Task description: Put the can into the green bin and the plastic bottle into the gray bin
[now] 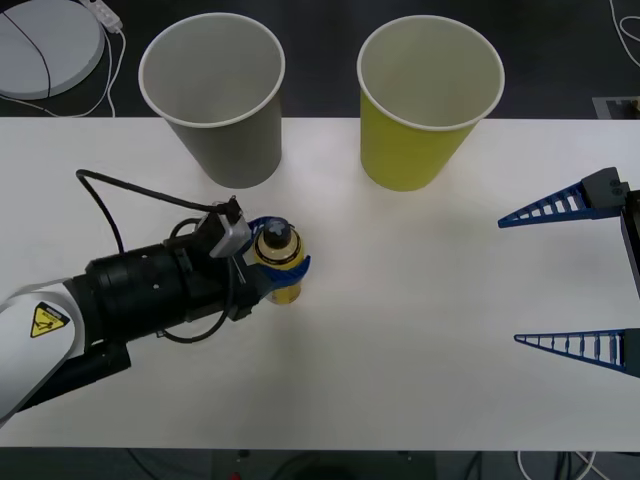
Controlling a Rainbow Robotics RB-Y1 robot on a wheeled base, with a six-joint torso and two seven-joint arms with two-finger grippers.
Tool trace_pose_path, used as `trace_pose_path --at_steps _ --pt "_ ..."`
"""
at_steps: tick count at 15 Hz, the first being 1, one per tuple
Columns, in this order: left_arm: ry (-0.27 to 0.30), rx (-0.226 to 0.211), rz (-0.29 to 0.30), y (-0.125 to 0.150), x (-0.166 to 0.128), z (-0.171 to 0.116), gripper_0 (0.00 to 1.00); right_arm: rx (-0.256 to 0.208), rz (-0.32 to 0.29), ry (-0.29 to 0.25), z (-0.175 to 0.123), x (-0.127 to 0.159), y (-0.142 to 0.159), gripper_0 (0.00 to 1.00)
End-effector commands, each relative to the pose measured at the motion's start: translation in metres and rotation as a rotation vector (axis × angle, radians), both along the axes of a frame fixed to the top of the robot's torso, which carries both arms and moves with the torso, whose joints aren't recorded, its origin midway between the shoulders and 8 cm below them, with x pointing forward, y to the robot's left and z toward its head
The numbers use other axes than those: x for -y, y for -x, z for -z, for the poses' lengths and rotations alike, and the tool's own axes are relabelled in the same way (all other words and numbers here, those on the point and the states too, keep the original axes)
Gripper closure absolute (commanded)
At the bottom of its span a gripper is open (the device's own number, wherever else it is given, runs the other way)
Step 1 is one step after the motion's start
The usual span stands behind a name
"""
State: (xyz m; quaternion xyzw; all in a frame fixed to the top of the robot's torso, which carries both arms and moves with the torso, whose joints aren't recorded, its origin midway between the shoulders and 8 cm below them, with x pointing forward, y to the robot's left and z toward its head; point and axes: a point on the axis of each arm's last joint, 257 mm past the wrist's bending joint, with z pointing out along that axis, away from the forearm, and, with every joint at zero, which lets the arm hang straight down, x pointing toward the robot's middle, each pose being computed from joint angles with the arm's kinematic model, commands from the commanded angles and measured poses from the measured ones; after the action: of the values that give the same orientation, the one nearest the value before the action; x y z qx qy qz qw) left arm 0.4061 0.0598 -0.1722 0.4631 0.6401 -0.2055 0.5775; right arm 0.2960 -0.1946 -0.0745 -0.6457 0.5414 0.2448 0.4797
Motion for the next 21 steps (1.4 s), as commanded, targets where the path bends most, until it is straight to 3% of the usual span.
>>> trace_pose_path --at_steps 1,5,9,17,21 --pt "0.034 0.003 -0.065 -0.003 -0.008 -0.006 1.0 0.0 0.0 0.0 0.0 0.0 0.0 0.0" --pt "0.066 0.023 -0.174 -0.014 -0.028 -0.009 1.0 0.0 0.0 0.0 0.0 0.0 0.0 0.0" --pt "0.105 0.034 -0.246 -0.011 -0.049 -0.013 1.0 0.0 0.0 0.0 0.0 0.0 0.0 0.0" --pt "0.124 0.013 -0.361 0.008 -0.103 -0.022 1.0 0.0 0.0 0.0 0.0 0.0 0.0 0.0" --pt "0.107 0.002 -0.393 0.018 -0.122 -0.024 1.0 0.0 0.0 0.0 0.0 0.0 0.0 0.0"
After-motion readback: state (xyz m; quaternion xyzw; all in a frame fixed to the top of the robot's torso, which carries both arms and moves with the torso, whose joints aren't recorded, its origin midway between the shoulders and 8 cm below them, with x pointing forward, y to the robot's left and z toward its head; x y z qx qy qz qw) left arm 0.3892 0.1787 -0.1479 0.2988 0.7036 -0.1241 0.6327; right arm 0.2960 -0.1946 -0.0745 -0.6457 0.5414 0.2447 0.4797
